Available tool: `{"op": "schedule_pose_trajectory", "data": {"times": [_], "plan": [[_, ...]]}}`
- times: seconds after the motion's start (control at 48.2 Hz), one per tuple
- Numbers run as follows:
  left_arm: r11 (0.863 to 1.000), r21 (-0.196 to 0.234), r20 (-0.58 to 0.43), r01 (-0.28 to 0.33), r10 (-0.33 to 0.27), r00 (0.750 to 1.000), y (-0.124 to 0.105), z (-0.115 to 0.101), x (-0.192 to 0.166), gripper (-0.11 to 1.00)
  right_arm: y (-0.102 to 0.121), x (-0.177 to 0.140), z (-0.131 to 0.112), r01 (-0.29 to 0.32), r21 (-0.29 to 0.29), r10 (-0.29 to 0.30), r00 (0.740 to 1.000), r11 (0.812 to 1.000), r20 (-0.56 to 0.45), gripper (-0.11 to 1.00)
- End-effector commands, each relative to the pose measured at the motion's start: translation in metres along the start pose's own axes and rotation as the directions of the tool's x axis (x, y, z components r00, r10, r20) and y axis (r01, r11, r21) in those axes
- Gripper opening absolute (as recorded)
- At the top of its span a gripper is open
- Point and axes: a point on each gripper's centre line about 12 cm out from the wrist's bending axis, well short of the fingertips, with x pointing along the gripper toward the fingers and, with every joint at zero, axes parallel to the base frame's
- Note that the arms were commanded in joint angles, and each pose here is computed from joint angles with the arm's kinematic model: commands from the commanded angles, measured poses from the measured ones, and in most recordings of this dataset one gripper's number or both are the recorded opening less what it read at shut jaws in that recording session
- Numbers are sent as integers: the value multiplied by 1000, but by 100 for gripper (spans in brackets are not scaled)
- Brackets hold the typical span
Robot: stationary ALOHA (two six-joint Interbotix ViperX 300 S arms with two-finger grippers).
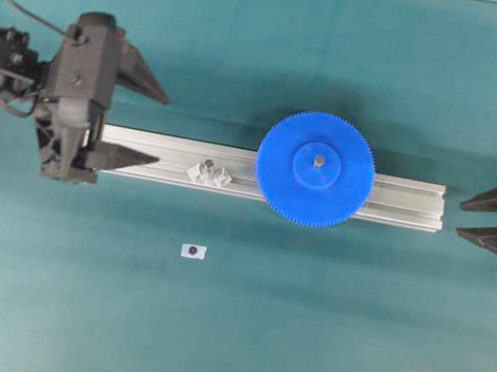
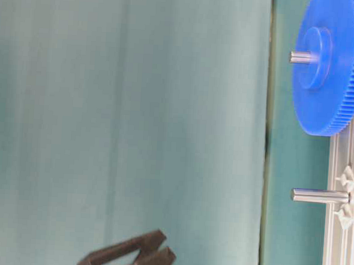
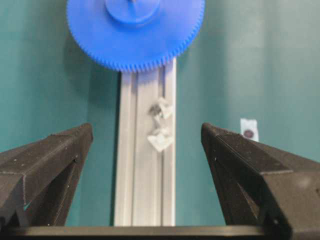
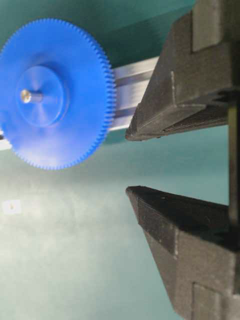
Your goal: Insert the large gear onto the shaft.
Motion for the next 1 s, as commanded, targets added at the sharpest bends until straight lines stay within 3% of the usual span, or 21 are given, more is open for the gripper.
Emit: {"op": "schedule_pose_trajectory", "data": {"times": [0.0,0.457,0.975], "plan": [[1000,12,40,8,-8,999,-4,7,-7,90,-1,-1,6,9,3,-9,1000,1000,25,50],[1000,17,128,10,-12,992,-9,-1,-27,90,-5,-5,3,23,8,-23,998,1000,59,50],[1000,14,133,11,-13,991,-11,-11,-33,87,-6,-3,-1,27,10,-27,998,1000,51,50]]}}
